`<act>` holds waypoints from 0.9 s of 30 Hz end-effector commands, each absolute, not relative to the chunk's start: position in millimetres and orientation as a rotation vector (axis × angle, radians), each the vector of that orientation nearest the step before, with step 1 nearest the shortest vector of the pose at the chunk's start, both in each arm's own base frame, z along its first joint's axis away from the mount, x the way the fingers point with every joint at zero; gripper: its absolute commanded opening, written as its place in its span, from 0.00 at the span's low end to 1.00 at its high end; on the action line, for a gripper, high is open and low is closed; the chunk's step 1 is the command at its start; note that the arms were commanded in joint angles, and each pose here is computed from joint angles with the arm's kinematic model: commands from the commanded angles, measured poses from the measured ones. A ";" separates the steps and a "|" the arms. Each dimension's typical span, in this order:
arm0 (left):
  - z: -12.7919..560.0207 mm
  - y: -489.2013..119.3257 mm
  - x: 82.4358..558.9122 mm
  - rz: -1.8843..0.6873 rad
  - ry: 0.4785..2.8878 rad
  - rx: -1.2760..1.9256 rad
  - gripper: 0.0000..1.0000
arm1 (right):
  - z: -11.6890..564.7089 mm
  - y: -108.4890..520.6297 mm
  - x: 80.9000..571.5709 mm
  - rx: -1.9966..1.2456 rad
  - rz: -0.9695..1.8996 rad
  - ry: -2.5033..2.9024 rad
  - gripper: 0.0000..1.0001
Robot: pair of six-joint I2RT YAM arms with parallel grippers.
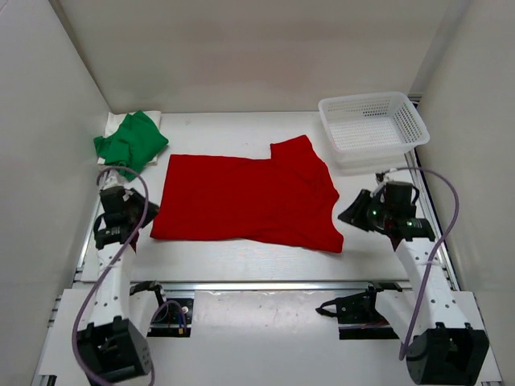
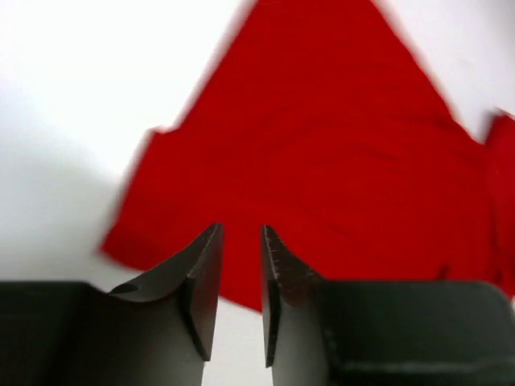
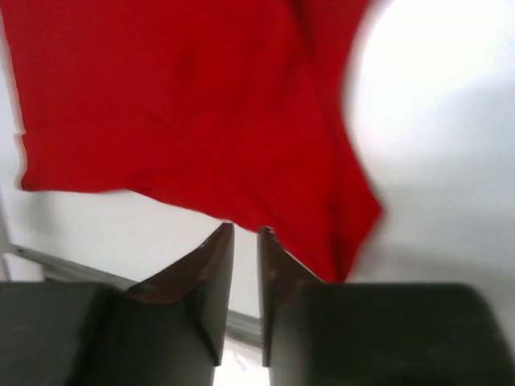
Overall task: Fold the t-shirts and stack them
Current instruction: Fold the flattened tshirt in 1/3 of the way, then grap the side of the flattened tshirt furthest away from the robot with both arms
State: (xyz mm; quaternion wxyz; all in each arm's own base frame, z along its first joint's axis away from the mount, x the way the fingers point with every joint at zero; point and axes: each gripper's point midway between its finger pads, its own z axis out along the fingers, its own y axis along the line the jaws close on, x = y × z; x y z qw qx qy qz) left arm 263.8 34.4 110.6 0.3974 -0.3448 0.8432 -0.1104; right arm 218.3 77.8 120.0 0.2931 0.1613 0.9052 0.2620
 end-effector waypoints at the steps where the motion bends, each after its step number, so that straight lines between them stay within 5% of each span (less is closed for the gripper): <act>1: 142.7 8.2 284.3 -0.311 2.047 -0.694 0.34 | 158.7 98.7 249.1 0.210 0.695 2.307 0.14; 2: 139.9 -17.1 284.5 -0.374 2.073 -0.632 0.30 | 160.1 117.7 253.0 0.149 0.726 2.282 0.00; 9: 65.0 -155.2 242.4 -0.688 2.289 -0.361 0.23 | 108.9 221.6 262.9 -0.167 0.837 2.338 0.00; 20: 18.6 -119.1 239.3 -0.649 2.316 -0.499 0.23 | 15.2 239.1 238.9 -0.262 0.726 2.516 0.00; 27: 66.0 -119.1 234.9 -0.720 2.230 -0.452 0.24 | -11.0 217.2 191.4 -0.310 0.686 2.617 0.00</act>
